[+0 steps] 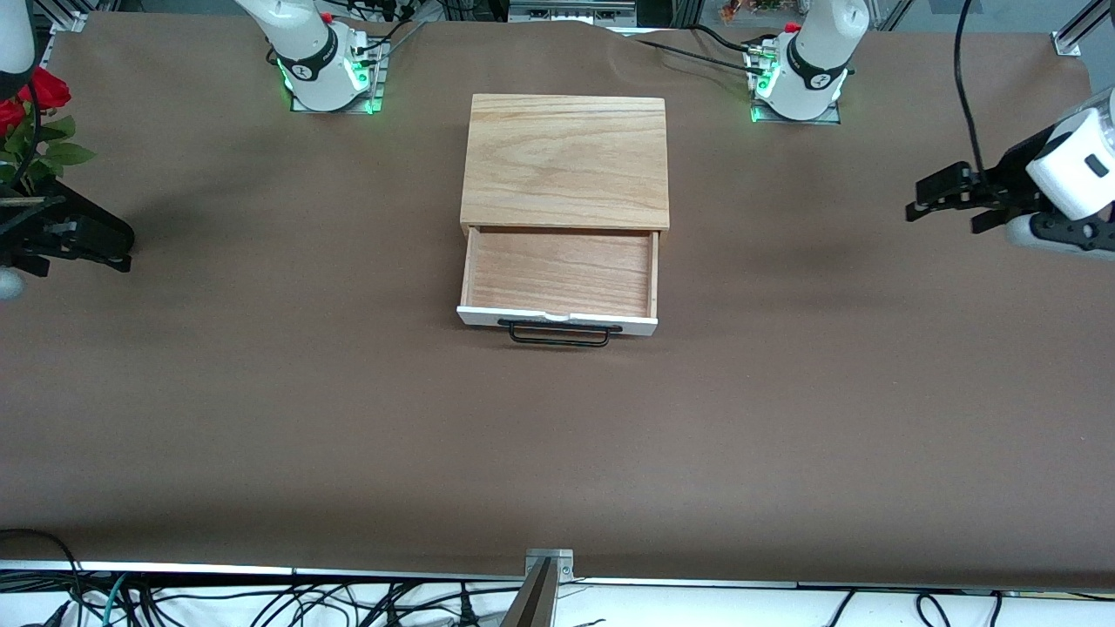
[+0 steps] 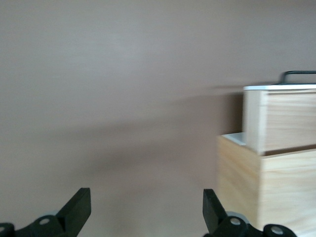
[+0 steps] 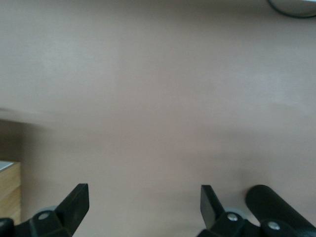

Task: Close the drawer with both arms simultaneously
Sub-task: 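Move the left gripper and the right gripper toward the drawer's sides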

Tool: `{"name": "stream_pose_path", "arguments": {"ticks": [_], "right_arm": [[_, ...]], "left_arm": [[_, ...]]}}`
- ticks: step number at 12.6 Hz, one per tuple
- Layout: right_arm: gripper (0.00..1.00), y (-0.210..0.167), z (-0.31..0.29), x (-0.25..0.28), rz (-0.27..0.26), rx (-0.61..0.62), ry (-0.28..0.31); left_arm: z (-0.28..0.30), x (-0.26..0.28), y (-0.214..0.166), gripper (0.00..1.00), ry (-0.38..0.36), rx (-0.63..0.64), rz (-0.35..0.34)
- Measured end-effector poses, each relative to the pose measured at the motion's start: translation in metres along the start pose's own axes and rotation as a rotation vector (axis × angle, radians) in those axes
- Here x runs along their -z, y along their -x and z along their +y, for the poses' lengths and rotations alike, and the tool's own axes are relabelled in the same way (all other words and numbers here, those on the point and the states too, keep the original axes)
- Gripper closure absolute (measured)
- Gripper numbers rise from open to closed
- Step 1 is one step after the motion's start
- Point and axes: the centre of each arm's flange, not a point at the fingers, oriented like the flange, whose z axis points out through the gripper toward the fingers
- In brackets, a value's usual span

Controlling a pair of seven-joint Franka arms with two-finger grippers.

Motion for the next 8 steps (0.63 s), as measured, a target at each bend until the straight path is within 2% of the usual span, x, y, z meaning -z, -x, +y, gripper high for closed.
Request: {"name": "stream_pose_path", "arguments": {"ticks": [1,3,6,8], "right_arm": [[0.0,-0.005,-0.005,-0.01,-0.013,0.003,-0.036],[0.0,-0.018,-0.015,-0.036,-0.034,0.011,-0.093],[0.0,-0.042,-0.049,-0.071,-0.026,0.059,-0.114],[0.0,-0.057,-0.093,-0.09,0.007,0.116,-0.115]], "left_arm": [[0.008,-0.01,-0.008,0.0,0.032,-0.007,0.005],[0.035,-0.04,-0.028,0.0,0.048,-0.045,0.018],[0.102,-0.106,-0.051,0.0,0.048,-0.147,0.021],[0.13,-0.143,-0.062,0.0,0.087,-0.169,0.03]]}}
